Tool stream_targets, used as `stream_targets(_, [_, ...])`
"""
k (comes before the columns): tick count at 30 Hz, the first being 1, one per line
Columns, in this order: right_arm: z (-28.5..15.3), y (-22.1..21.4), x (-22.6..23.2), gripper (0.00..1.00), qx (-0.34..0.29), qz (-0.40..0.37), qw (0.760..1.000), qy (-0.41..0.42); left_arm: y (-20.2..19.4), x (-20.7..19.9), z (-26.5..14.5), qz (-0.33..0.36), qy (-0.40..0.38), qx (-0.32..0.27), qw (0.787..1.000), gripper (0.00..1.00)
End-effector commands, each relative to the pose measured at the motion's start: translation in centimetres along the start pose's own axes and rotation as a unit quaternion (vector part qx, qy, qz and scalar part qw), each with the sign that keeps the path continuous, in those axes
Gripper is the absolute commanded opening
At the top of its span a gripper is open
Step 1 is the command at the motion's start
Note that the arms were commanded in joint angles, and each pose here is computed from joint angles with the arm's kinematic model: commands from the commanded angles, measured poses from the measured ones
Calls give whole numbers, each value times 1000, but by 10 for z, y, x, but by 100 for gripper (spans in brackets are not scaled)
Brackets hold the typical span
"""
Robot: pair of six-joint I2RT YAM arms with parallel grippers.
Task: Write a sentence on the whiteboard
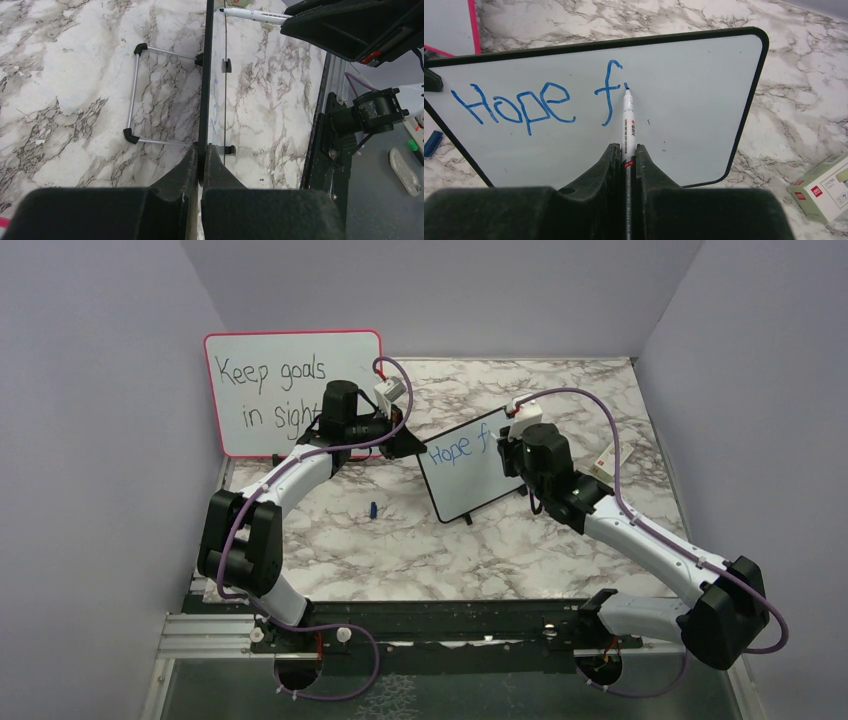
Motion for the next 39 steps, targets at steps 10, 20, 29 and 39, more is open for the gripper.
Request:
stream_targets(10, [5,22,-2,1,-32,10,999,1,-13,7,2,-12,0,24,1000,0])
stream_targets(20, [4,12,-2,1,-14,8,1000,4,-13,7,3,-13,0,25,1000,0])
stream_targets(29, [2,2,0,1,2,5,1000,10,-13,7,3,-13,0,24,1000,0])
stream_targets(39, [-1,-14,0,1,23,1,1000,12,-13,7,3,-13,0,25,1000,0])
Point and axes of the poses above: each gripper's point midway between its finger pads, its own z axis out along the fingers, its own x axis along the line the jaws close on, y = z × x, the point moved 5 cm from there along -z, back along the fingers, and after that the axes turned 7 degrees about -z, right-handed, at the moved point
